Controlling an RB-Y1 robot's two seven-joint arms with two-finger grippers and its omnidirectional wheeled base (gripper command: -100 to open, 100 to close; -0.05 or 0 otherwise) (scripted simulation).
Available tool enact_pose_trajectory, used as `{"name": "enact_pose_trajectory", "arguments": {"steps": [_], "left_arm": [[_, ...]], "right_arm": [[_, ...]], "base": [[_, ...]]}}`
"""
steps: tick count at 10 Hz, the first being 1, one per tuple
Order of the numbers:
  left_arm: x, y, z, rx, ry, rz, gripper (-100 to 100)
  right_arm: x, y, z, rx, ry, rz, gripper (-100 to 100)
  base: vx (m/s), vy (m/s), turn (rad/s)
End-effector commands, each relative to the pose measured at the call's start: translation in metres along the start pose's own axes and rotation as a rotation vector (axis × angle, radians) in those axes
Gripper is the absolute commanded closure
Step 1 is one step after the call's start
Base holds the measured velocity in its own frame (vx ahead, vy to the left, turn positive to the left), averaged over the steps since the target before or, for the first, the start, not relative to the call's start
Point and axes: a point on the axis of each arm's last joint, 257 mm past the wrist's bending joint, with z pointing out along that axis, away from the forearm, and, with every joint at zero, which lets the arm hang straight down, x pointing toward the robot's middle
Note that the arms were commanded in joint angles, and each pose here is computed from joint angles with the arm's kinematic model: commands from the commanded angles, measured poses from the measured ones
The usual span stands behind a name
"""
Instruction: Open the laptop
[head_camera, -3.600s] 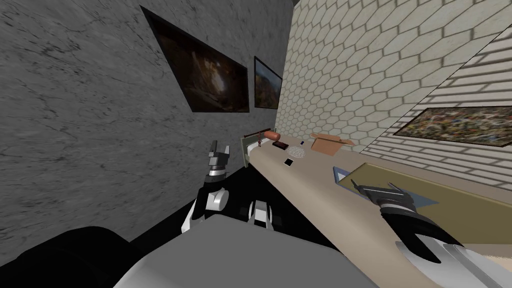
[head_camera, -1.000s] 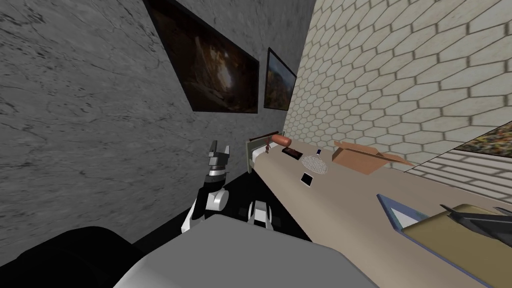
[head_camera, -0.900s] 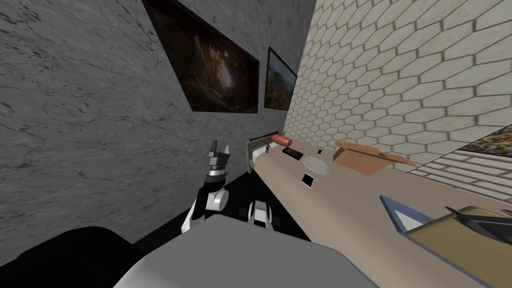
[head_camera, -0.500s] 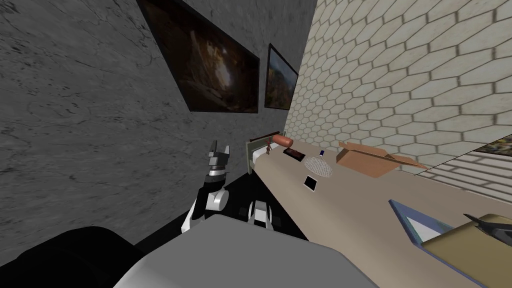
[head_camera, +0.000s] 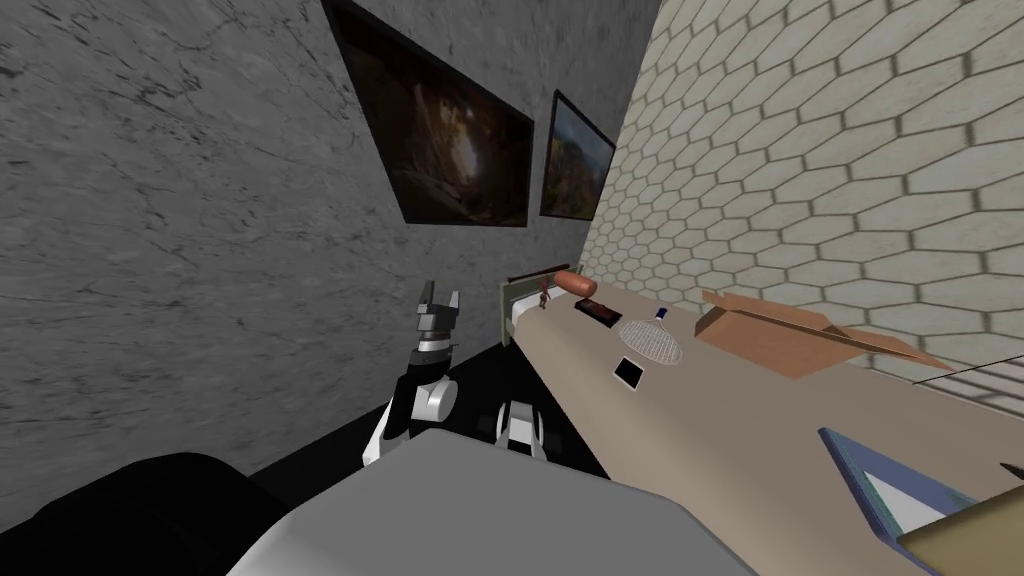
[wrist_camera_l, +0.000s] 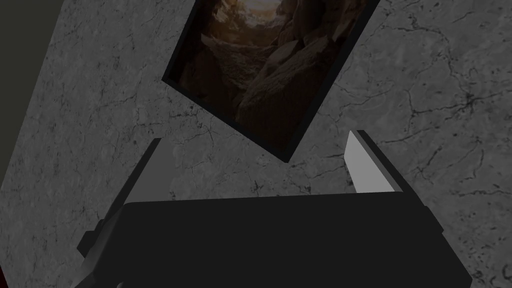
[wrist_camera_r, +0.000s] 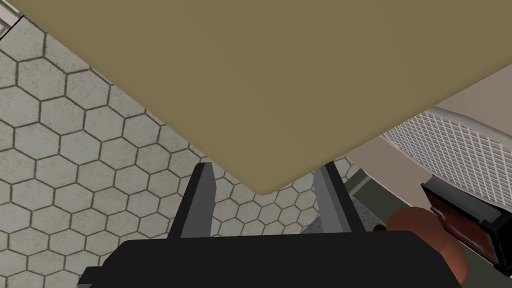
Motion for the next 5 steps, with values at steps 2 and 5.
{"name": "enact_pose_trajectory", "arguments": {"steps": [2,5], "left_arm": [[0.0,0.0,0.0,0.0,0.0,0.0,0],[0.0,0.0,0.0,0.0,0.0,0.0,0]], "right_arm": [[0.023,0.023,0.001,-0.045,0.036,0.003,100],[0.081,0.035,-0.015,-0.085,0.142,0.071,100]], "base": [[0.019,0.005,-0.01],[-0.102,-0.059,0.359]]}}
